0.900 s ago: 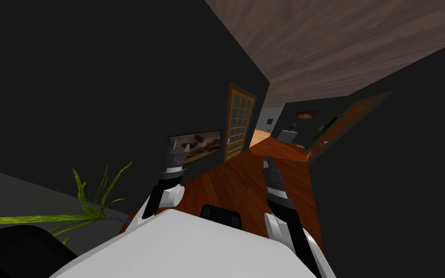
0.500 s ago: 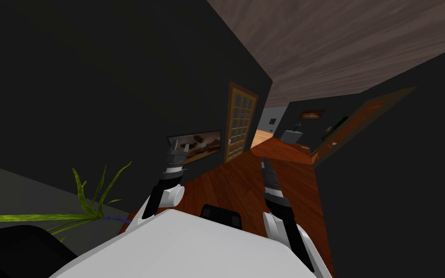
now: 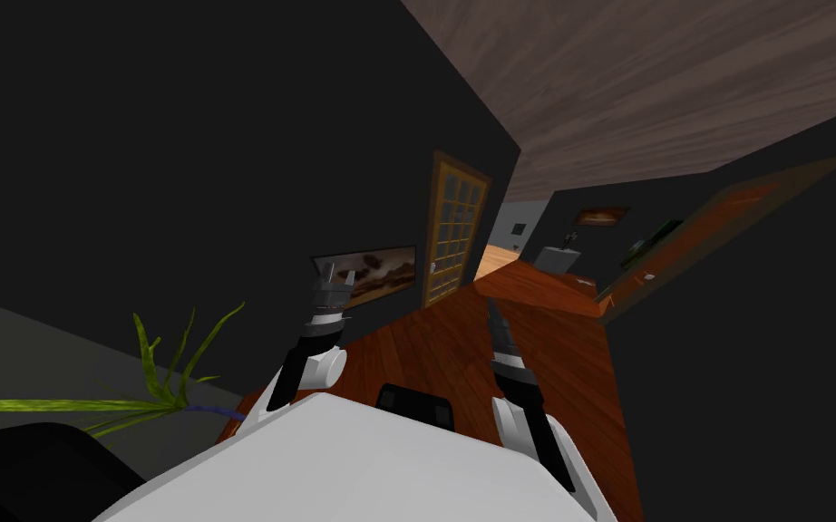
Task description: Pull the door open
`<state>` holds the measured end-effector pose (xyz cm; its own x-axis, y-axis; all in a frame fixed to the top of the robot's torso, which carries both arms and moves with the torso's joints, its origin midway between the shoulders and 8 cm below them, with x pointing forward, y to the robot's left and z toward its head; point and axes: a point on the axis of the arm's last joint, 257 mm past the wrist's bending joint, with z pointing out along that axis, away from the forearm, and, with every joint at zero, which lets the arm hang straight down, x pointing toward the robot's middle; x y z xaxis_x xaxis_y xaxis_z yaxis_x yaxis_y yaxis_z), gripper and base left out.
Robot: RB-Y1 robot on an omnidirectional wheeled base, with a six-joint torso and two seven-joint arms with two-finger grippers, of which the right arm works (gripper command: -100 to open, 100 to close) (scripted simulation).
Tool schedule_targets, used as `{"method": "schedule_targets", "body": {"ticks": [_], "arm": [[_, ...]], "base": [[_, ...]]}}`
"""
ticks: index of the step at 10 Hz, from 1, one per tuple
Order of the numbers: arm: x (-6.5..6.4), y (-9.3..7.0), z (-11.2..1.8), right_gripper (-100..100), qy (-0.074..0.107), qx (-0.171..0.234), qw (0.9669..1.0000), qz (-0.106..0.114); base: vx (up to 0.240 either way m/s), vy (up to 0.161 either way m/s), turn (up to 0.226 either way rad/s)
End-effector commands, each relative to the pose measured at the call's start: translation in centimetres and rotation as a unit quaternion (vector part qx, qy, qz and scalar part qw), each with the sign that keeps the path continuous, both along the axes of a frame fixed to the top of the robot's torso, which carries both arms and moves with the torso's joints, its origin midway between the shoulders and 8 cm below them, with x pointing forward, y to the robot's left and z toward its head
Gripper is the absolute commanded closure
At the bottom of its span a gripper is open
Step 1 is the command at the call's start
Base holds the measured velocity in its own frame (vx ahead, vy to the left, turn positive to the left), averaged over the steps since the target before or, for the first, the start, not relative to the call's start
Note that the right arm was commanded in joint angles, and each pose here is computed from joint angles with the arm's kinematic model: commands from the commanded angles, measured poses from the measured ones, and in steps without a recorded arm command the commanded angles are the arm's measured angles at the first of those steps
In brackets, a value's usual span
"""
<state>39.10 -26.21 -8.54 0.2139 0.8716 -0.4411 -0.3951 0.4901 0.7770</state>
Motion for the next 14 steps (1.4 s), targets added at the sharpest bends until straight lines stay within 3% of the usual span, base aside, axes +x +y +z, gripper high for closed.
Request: {"method": "schedule_targets", "body": {"ticks": [1,7,14], "arm": [[0.3,0.3,-1.2,-100,0.006,-0.020,0.9998,-0.002],[1.3,0.7,-4.1,-100,0.022,-0.066,0.9975,-0.007],[2.4,1.1,-8.3,-100,0.043,-0.133,0.9902,-0.012]], "base": [[0.086,-0.086,0.083],[0.074,-0.058,0.060],[0.080,-0.060,0.070]]}}
